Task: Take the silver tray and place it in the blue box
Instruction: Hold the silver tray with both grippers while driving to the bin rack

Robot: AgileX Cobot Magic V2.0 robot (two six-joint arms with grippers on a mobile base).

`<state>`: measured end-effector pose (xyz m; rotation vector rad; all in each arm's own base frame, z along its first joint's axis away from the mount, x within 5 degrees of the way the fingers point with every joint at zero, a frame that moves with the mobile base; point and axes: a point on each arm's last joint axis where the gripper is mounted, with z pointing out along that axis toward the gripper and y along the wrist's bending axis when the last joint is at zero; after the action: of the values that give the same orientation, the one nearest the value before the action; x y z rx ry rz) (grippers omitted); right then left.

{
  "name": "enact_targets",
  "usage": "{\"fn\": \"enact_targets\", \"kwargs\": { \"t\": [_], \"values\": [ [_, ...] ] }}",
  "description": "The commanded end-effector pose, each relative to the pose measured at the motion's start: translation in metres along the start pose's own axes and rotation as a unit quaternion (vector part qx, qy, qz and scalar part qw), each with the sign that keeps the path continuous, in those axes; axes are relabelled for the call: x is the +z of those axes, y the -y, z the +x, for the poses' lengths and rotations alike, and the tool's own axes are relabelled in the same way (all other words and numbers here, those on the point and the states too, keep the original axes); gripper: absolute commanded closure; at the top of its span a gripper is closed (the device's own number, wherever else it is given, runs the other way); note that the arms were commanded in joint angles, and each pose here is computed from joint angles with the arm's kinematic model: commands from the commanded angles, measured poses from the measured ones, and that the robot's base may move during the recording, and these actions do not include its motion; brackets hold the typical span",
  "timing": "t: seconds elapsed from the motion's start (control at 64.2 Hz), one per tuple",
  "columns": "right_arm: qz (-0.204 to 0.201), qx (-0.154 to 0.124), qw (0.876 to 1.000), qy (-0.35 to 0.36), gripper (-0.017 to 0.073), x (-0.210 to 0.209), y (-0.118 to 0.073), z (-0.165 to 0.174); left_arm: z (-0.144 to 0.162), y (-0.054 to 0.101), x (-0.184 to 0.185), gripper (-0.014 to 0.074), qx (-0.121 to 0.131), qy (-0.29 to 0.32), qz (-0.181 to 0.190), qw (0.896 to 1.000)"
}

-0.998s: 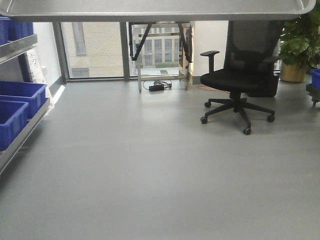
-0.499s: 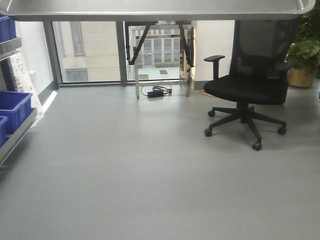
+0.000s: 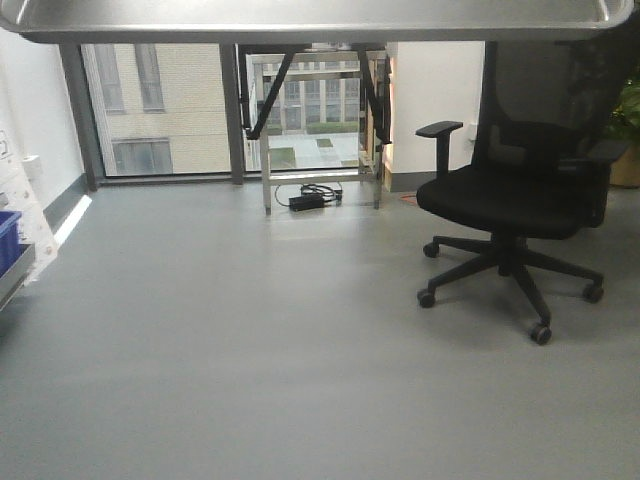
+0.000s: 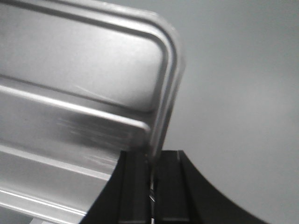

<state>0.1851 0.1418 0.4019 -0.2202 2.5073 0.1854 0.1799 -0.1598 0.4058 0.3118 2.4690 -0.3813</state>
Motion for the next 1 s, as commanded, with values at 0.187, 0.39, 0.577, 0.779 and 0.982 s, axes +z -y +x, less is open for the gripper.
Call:
{"fn": "enact_targets", "kwargs": {
  "t": [0.187,0.39,0.577,0.779,0.982],
  "values": [
    [-0.003,-0.012,0.999,0.048,0.0503,-0.016,0.005,-0.008,-0.007,0.001,-0.016,0.0692,0.01,0.045,0.016,0.999],
    [-0.003,-0.012,0.999,0.048,0.0503,-0.016,0.005,-0.008,-0.008,0.002,-0.012,0.0692,0.01,0.04,0.014,0.999],
    [-0.002,-0.012,0.999,0.047,0.0503,-0.016,0.005,-0.008,-0.008,0.003,-0.01,0.0692,0.01,0.037,0.013,0.999],
    [-0.002,-0.012,0.999,0.047,0.0503,-0.016,0.005,-0.008,-0.01,0.006,0.003,0.0692,0.013,0.022,0.005,1.0],
    [-0.003,-0.012,0.999,0.048,0.0503,-0.016,0.005,-0.008,-0.011,0.01,0.023,0.0692,0.017,-0.001,-0.007,1.0]
  ]
}}
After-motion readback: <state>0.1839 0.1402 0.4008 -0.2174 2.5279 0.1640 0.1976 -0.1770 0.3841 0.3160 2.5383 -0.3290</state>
